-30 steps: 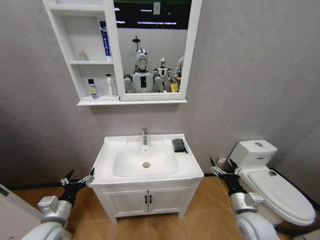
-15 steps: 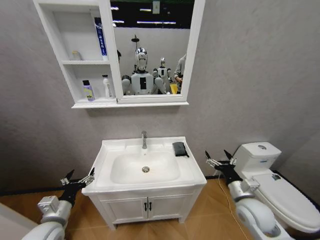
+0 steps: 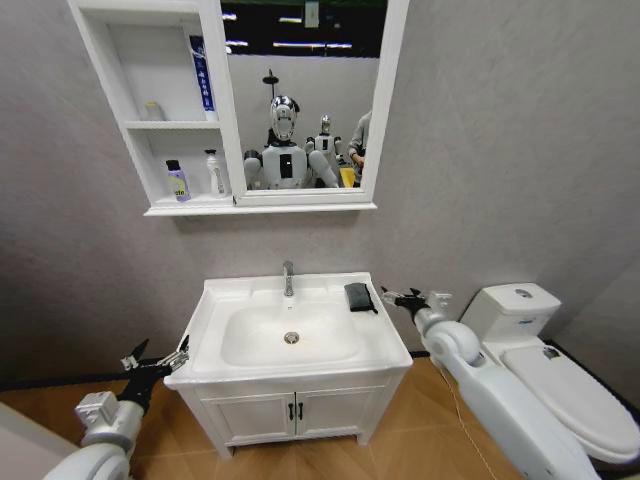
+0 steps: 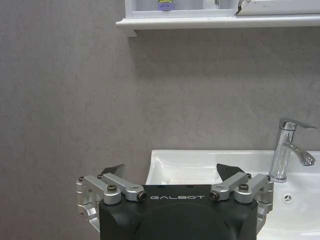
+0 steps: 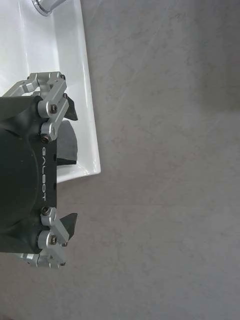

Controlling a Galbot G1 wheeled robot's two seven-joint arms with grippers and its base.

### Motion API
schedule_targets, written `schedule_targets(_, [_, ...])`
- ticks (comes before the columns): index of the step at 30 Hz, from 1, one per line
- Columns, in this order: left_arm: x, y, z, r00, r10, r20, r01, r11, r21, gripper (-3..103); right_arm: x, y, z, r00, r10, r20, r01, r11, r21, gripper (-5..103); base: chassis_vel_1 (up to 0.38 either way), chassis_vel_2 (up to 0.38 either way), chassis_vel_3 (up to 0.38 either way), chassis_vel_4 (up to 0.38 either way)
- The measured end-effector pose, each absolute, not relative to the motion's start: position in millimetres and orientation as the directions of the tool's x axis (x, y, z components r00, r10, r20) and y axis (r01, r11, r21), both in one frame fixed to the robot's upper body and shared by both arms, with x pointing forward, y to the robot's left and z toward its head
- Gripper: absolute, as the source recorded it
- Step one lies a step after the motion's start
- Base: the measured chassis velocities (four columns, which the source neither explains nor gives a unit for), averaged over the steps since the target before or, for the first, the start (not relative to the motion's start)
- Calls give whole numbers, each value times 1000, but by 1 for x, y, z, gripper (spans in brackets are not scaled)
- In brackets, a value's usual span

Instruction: Move facial cleanser and shampoo from washbasin to cabinet, then wipe washbasin with towel.

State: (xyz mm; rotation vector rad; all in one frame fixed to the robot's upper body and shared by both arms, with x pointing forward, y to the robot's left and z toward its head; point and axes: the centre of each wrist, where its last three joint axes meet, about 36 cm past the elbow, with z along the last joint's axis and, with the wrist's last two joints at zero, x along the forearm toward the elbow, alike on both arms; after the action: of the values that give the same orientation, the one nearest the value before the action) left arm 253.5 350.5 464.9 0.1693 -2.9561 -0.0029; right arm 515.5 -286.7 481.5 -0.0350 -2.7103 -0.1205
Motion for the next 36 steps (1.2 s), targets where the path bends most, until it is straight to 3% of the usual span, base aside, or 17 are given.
schedule_targets(5, [254, 350, 465, -977, -114, 179, -114, 993, 12, 100, 578, -268, 461, -876, 38, 481, 67, 997, 43, 100, 0, 0, 0, 0])
schedule_targets(15, [254, 351, 465, -977, -114, 179, -113, 993, 12, 100, 623, -220, 416, -846, 6, 533, 38, 998, 49, 100, 0, 0, 0, 0])
schedule_targets(21, [254, 350, 465, -977, -114, 179, -113, 993, 12, 100, 633, -212, 395, -858, 49, 512, 58, 998, 3, 100, 0, 0, 0, 0])
schedule_targets(29, [254, 350, 465, -977, -114, 179, -113, 993, 12, 100, 632, -236, 386, -855, 104, 508, 98, 994, -39, 100, 0, 0, 0, 0])
schedule_targets(36, [254, 350, 465, -977, -114, 179, -113, 993, 12, 100, 633, -239, 370, -840, 92, 535, 104, 995, -8, 100, 0, 0, 0, 0])
